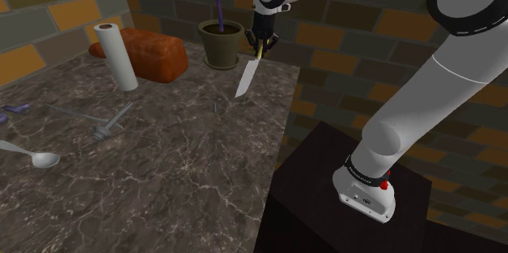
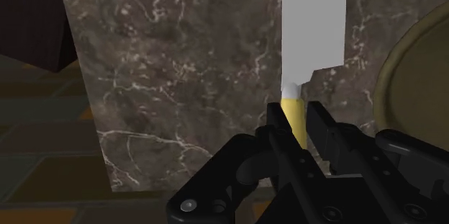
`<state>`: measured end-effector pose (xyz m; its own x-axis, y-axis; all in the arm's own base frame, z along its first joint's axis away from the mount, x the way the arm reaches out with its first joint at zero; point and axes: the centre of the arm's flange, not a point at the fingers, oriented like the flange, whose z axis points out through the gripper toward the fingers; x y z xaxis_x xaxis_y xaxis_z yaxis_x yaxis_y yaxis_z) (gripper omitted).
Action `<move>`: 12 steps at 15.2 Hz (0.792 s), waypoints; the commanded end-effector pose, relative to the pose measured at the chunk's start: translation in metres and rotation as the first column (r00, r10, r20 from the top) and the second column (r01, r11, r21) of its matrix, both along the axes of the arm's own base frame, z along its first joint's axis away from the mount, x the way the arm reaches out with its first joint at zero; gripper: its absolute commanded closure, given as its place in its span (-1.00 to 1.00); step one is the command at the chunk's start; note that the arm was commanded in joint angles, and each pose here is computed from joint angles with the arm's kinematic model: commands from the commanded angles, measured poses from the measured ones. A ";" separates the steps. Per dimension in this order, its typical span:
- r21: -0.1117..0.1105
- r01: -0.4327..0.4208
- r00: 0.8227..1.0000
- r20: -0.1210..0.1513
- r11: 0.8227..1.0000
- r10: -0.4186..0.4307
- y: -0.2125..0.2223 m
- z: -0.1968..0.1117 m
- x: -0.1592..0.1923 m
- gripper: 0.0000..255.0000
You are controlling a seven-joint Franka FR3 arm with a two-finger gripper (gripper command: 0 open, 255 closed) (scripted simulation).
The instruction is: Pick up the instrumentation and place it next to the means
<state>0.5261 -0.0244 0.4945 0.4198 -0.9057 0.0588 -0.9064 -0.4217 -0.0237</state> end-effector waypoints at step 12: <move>0.000 0.000 1.000 0.000 1.000 0.000 0.117 0.016 -0.018 1.00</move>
<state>0.5115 0.0773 0.5104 0.4209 -0.9052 0.0584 -0.9060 -0.4227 -0.0233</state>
